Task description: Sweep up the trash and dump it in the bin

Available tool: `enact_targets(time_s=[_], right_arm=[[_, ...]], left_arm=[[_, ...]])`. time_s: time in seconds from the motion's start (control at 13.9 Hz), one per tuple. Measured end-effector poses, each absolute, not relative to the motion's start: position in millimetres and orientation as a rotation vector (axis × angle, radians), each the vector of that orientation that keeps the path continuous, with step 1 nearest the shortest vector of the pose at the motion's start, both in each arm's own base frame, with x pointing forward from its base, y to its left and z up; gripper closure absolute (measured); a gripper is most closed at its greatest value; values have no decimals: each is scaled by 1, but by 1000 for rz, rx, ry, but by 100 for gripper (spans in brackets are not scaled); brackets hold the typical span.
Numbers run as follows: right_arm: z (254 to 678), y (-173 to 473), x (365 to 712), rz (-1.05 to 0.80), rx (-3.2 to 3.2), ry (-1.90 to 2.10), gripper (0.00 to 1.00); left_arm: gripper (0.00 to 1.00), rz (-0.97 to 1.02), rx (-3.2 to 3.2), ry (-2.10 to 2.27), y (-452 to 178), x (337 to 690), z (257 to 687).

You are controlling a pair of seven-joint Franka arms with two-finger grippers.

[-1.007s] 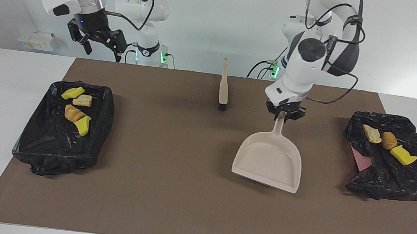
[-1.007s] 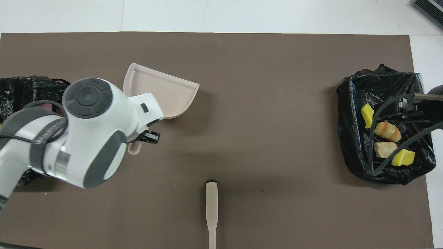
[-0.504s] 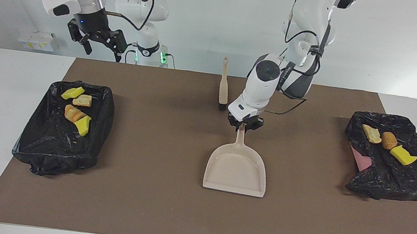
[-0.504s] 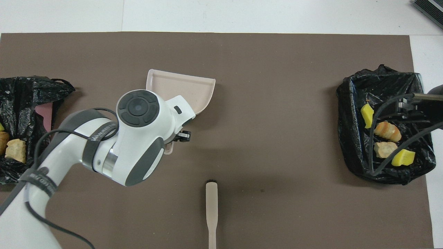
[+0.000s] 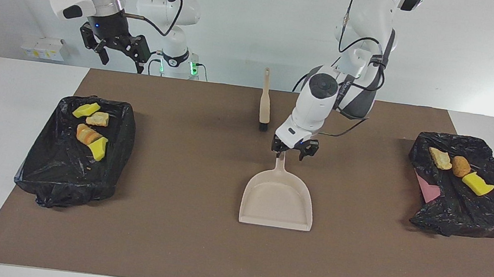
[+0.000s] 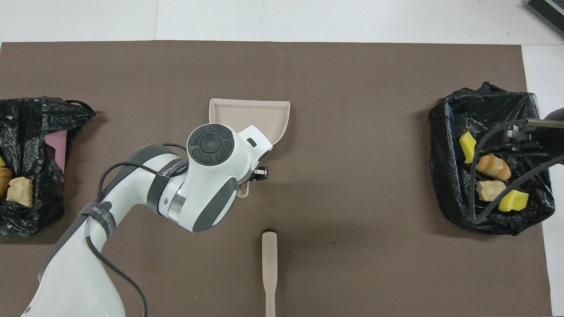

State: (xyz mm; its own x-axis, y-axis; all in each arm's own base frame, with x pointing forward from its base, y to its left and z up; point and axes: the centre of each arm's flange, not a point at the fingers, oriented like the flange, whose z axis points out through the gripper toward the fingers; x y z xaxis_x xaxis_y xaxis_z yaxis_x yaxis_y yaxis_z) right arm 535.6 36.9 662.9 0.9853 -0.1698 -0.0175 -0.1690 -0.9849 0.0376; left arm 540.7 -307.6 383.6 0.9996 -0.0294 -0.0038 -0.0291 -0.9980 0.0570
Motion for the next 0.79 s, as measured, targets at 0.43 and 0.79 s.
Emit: enact_targets(time_s=[0.43, 0.79], right_arm=[[663, 37, 536, -32, 3094, -264, 0], [663, 37, 536, -32, 3094, -264, 0]], left_arm=[[0, 75, 3069, 146, -206, 591, 421], [0, 19, 3099, 5, -119, 609, 473]])
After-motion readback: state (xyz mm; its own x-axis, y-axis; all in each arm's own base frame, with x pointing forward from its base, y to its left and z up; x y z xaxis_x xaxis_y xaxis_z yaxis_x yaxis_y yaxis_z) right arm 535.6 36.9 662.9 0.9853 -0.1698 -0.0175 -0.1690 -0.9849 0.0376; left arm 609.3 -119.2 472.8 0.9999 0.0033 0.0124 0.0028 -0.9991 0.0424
